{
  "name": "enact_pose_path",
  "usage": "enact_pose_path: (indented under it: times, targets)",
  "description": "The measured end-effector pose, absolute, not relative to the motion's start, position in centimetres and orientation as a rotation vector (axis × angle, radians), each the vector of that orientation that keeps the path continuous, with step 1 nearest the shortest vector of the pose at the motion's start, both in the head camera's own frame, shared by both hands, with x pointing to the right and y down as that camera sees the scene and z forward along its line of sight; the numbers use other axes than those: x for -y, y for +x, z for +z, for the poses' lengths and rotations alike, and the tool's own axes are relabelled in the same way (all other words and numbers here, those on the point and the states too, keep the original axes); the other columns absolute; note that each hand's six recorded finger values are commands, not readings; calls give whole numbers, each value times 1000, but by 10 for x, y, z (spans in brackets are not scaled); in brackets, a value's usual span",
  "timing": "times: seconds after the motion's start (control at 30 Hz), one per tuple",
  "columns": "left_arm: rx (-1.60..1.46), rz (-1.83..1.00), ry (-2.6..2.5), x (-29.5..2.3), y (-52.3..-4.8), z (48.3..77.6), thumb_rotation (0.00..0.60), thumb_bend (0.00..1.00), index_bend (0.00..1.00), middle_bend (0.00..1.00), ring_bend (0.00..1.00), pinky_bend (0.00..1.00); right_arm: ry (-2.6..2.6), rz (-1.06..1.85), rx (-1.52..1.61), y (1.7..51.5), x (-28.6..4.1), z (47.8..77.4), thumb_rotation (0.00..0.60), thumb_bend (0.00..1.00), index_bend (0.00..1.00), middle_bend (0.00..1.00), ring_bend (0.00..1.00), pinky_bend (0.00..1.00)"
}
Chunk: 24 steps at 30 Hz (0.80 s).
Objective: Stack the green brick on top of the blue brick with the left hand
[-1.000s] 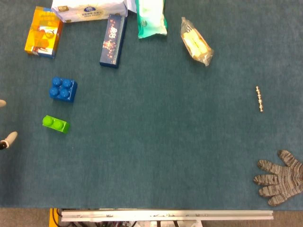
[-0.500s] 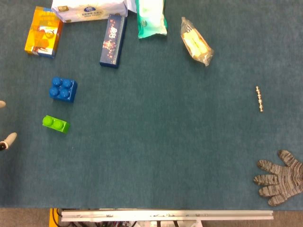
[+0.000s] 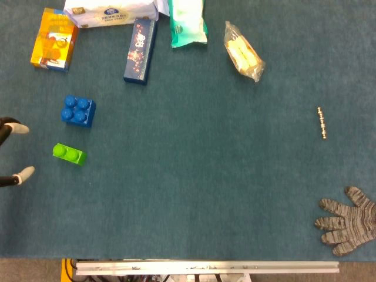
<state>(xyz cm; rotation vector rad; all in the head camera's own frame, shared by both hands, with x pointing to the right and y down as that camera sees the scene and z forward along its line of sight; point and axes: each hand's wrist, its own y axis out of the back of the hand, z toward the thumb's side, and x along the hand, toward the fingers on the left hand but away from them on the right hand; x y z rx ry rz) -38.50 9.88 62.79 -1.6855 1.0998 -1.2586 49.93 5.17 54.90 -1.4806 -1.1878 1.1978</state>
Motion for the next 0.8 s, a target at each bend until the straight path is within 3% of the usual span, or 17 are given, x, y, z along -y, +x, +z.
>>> enact_pose_path:
  times: [0.57, 0.8]
  targets:
    - [-717, -1232, -1831, -70, -365, 668, 600, 126, 326, 315, 273, 251, -1490, 1210, 1199, 502, -57, 553, 600, 233, 389, 467, 292, 277]
    - [-657, -1214, -1852, -65, -357, 683, 600, 171, 326, 316, 273, 251, -1491, 1219, 1198, 504, -59, 555, 600, 233, 389, 467, 292, 277]
